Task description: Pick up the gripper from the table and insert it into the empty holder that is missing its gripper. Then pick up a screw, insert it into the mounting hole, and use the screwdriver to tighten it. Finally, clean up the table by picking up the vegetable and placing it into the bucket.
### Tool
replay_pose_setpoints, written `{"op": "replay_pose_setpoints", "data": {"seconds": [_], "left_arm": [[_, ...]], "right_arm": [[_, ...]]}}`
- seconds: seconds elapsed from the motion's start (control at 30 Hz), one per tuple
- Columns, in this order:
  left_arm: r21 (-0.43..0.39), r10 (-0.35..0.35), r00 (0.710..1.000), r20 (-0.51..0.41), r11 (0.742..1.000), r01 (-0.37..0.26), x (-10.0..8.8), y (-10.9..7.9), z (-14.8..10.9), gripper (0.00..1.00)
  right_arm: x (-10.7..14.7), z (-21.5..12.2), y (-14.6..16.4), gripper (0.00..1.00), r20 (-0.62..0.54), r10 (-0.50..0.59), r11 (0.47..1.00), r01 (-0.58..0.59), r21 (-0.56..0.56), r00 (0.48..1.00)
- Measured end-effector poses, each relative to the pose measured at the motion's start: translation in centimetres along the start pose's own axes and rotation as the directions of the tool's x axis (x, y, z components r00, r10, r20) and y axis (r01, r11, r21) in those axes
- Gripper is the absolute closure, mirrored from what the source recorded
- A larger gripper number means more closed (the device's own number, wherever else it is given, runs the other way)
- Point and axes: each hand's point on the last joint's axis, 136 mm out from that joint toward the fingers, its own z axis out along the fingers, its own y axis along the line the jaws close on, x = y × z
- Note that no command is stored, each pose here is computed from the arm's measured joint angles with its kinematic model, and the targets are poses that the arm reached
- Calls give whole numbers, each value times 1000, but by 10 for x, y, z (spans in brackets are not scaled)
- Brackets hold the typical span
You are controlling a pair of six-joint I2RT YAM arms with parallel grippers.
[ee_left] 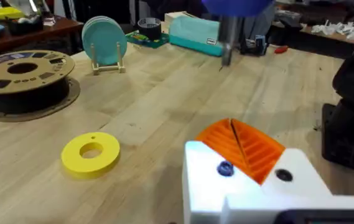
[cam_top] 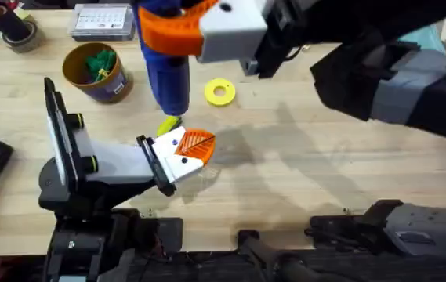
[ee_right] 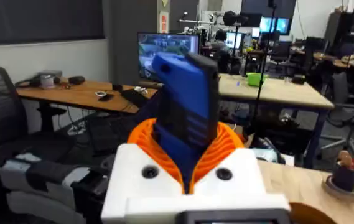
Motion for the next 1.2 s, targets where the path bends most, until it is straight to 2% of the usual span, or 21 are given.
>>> {"op": "replay_pose_setpoints", "data": {"seconds": [0.13,0.3,0.53,0.9,1.2], "left_arm": [[0,0,1000,0,1000,0,0,0,0,994],[0,0,1000,0,1000,0,0,0,0,994],[0,0,1000,0,1000,0,0,0,0,994],[0,0,1000,0,1000,0,0,0,0,994],[0,0,1000,0,1000,0,0,0,0,994]], "right_arm": [[4,-4,8,979,20,-51,999,51,-14,999],[16,-6,12,979,8,-27,999,27,-19,1000],[19,4,24,979,10,-27,998,28,-63,1000],[21,8,29,979,9,-38,996,39,-79,999],[34,9,24,979,-8,-29,996,29,-83,1000]]}}
